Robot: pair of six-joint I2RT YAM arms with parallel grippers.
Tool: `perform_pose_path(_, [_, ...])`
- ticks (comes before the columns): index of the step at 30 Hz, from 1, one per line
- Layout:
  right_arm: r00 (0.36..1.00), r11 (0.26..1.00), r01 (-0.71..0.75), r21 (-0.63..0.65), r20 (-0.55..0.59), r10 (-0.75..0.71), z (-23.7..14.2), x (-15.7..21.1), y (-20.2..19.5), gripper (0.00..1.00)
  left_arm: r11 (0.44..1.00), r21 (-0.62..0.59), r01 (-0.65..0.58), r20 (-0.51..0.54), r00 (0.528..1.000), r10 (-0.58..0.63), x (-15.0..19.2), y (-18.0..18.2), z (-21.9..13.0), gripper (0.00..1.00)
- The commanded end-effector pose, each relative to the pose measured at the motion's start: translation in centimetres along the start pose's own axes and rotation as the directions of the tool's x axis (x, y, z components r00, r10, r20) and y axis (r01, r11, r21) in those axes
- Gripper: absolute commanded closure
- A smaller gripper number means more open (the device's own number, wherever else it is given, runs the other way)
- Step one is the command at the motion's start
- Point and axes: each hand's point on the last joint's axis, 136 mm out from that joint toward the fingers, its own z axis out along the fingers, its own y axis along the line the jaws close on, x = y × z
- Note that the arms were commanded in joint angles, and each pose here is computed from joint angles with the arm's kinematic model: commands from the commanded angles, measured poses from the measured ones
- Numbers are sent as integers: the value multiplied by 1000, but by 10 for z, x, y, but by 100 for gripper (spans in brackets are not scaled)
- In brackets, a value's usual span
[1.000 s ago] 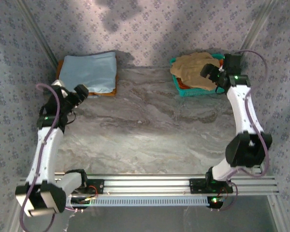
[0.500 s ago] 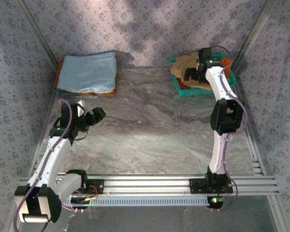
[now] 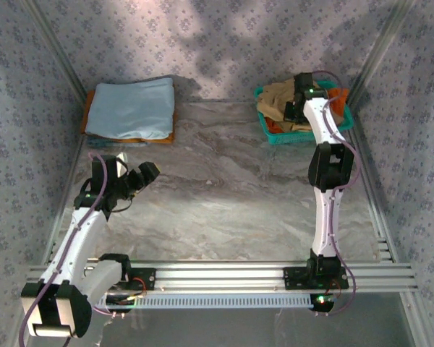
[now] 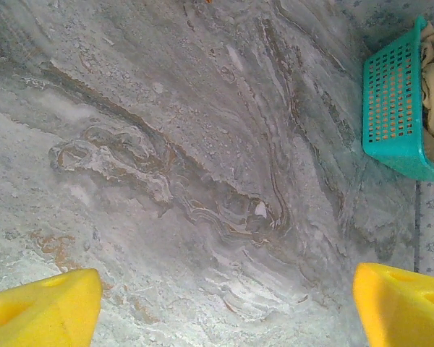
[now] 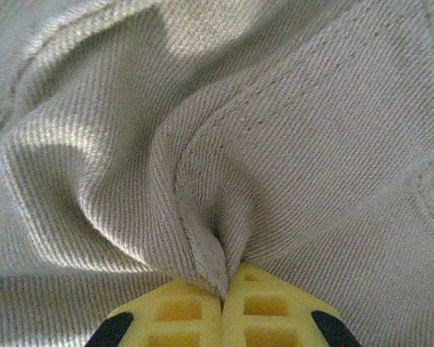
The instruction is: Fold and stack the trousers
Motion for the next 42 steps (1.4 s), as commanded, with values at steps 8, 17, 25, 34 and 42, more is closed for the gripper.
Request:
perform_pose_path(8, [915, 999, -30, -10, 402, 32, -201, -65, 19, 100, 996, 84, -34, 19, 999, 33, -16, -33, -10, 14])
perform_pose_path(17, [736, 990, 109, -84, 677, -23, -383, -35, 68, 100, 994, 56, -89, 124, 989, 82, -30, -40, -35, 14])
perform_pose_path(25, [719, 804, 512, -303, 663, -208, -440, 99, 198, 100, 996, 26, -82, 208, 975, 75, -48, -46, -53, 13])
perform_pose_path(34, [801, 590, 596, -545, 455, -389, -385, 243, 282, 15, 1000, -17, -24, 279, 960, 28, -46, -31, -79, 0])
perform_pose_path(42, [941, 896, 246, -370, 312, -130, -295, 188, 143, 15, 925, -211, -315, 72, 939, 336, 2, -29, -50, 2])
